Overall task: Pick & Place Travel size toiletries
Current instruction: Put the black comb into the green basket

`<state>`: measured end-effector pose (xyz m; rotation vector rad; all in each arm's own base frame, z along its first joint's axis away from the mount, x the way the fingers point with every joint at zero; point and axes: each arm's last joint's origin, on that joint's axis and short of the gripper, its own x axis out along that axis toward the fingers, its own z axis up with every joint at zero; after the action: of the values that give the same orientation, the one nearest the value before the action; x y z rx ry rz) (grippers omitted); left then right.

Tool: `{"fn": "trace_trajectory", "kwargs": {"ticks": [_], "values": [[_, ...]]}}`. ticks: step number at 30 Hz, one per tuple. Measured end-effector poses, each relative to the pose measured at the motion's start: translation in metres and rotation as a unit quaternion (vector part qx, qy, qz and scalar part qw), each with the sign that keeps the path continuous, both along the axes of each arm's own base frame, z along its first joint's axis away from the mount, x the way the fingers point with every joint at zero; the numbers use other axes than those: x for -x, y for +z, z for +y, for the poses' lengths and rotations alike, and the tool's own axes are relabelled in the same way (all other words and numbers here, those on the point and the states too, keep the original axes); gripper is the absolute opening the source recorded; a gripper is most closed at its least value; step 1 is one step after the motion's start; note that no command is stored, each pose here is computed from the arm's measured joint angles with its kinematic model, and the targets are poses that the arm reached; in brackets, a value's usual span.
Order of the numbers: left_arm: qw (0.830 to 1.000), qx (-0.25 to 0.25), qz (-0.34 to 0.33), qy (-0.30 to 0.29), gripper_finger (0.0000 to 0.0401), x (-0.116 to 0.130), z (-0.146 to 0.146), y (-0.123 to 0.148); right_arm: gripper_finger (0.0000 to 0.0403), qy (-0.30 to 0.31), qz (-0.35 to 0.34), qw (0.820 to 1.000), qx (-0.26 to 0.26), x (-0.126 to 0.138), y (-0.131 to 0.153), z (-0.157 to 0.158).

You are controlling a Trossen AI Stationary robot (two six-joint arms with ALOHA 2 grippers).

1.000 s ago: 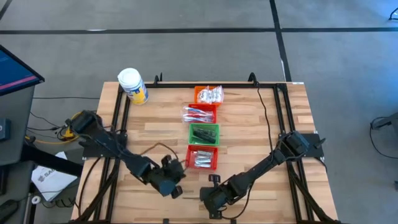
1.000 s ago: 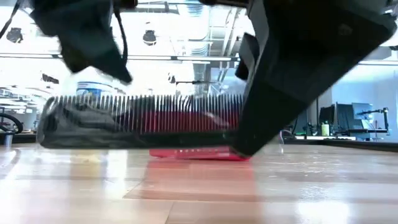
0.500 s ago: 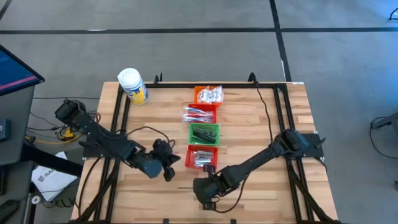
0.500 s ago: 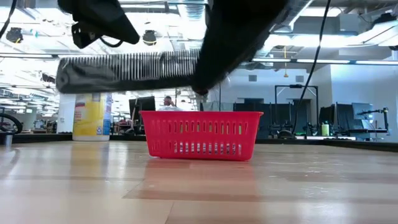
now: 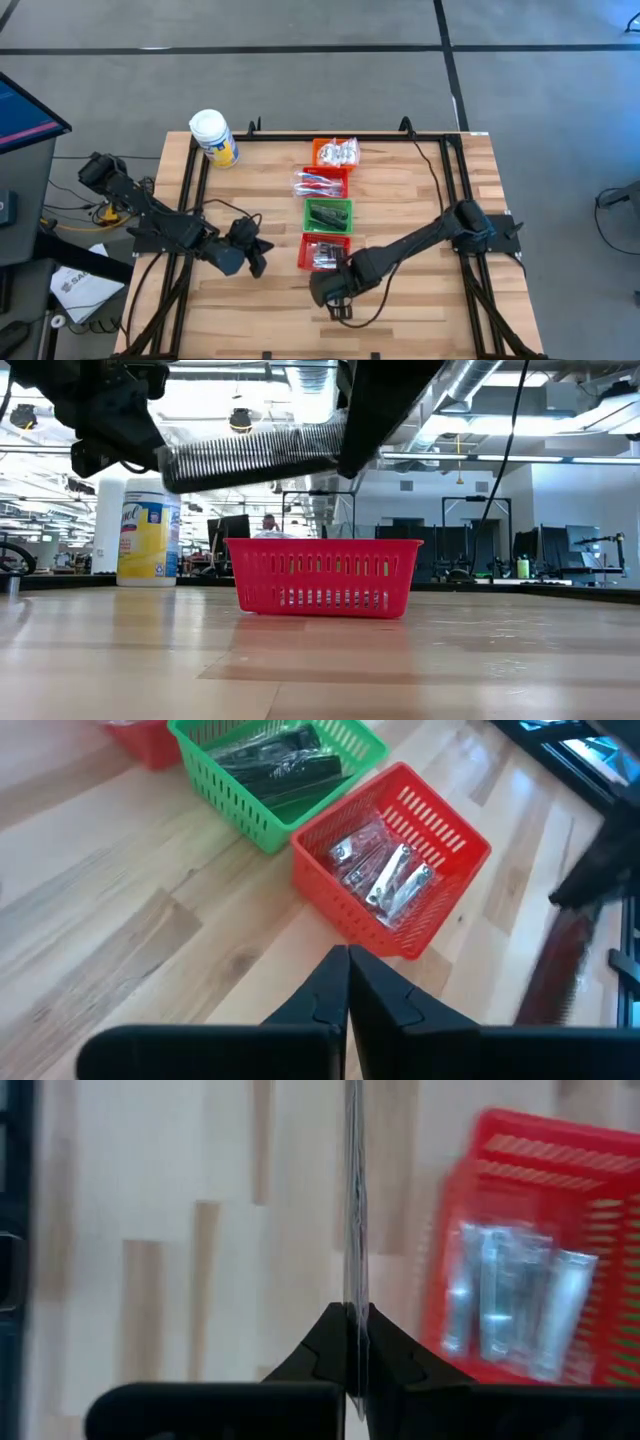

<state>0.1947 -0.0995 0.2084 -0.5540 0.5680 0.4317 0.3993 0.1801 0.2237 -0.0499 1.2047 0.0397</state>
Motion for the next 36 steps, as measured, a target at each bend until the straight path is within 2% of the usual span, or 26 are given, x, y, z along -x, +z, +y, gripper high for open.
{"fn": "trace_trajectory", "kwargs": {"ticks": [9, 15, 22, 25, 31, 36], "values": [[1.000, 0.001, -0.002, 0.008, 0.0002, 0.000, 0.004, -0.001, 0.0000, 0.013, -0.023, 0.999, 0.023, -0.002, 0.036, -0.052], [0.999, -0.002, -0.001, 0.038, 0.0002, -0.006, 0.017, -0.001, 0.0000, 0.029, -0.004, 0.998, 0.051, -0.009, 0.037, -0.095], [0.996, -0.017, 0.004, 0.087, 0.0002, -0.015, 0.042, -0.001, 0.0000, 0.049, 0.012, 0.998, 0.043, -0.015, 0.034, -0.144], [0.993, -0.015, 0.003, 0.117, 0.0002, -0.018, 0.055, 0.000, 0.0000, 0.055, 0.011, 0.997, 0.043, -0.009, 0.045, -0.167], [0.985, -0.001, -0.001, 0.170, 0.0002, -0.024, 0.082, 0.000, 0.0000, 0.035, -0.021, 0.999, 0.023, -0.001, 0.063, -0.214], [0.980, -0.003, -0.018, 0.199, 0.0002, -0.027, 0.099, 0.003, 0.0000, 0.000, -0.041, 0.999, 0.009, 0.006, 0.073, -0.240]]}}
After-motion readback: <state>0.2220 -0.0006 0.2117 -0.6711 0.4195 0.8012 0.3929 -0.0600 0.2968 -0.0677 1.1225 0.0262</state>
